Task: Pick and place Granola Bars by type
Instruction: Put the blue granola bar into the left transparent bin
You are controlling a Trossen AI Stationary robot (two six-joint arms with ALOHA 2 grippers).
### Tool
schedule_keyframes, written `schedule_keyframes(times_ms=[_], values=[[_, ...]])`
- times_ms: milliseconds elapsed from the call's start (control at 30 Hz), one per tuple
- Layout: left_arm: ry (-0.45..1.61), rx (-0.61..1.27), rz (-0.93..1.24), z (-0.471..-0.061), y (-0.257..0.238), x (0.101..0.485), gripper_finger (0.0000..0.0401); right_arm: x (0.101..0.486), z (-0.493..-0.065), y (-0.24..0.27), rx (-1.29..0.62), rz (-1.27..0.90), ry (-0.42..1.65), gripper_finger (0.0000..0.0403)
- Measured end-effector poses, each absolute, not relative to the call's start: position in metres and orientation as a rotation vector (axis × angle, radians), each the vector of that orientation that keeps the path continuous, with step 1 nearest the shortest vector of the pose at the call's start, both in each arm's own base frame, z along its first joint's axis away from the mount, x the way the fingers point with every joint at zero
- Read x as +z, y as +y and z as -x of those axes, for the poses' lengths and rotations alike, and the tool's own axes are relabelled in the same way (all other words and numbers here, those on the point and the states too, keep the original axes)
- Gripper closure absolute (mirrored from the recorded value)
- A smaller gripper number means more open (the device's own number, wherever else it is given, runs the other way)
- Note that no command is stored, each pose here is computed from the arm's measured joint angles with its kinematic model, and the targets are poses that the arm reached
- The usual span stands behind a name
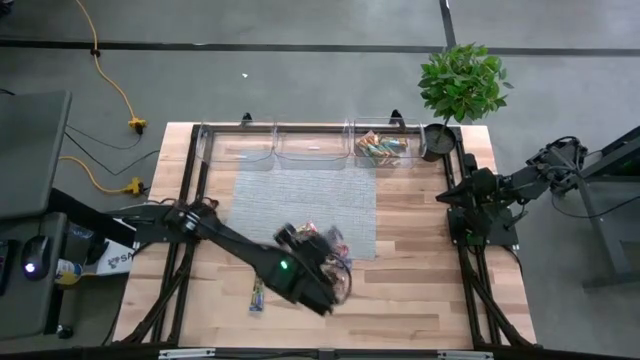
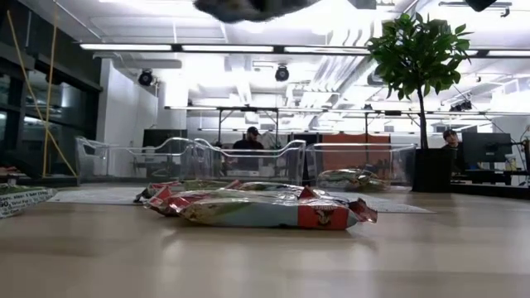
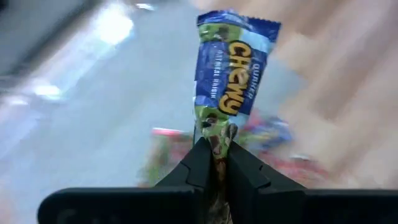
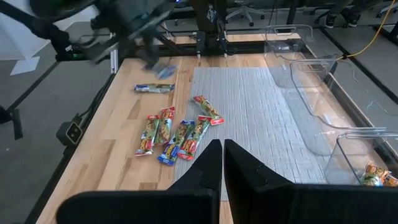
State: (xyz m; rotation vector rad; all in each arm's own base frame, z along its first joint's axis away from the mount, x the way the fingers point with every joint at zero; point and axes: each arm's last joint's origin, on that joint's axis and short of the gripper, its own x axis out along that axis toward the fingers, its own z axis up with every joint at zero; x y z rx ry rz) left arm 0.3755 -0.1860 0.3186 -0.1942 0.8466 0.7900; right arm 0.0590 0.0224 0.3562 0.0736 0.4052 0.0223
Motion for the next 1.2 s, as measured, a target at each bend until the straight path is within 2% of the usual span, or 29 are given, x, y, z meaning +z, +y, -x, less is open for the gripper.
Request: schedule_keyframes(times_ms=[100, 233, 500, 667, 967, 1200], values=[[0.781, 0.851, 0.294, -0.371, -0.157, 0.341, 0.0376, 0.356, -0.059, 0.022, 0.028, -0.076, 0.403, 0.0403], [0.776, 0.937, 0.318, -0.374, -0.108, 0.354, 0.0376, 0.356, -0.059, 0.023, 0.03, -0.074, 0.406, 0.0403], [0.872, 1.073, 0.284, -0.373, 0.009, 0.372, 0.0376, 0.356, -0.06, 0.024, 0.037, -0.078, 0.408, 0.0403], [0.893, 1.203, 0.334, -0.357, 0.083, 0.381, 0.0376, 0.356, -0.06, 0.024, 0.033, -0.099, 0.41, 0.0403], [0.995, 1.333, 0.591, -0.31, 0.198, 0.373, 0.0376, 0.356, -0.06, 0.023, 0.021, -0.105, 0.406, 0.0403], [1.136, 1.33, 0.766, -0.274, 0.225, 0.347, 0.0376, 0.357, -0.061, 0.023, -0.004, -0.121, 0.4, 0.0403]])
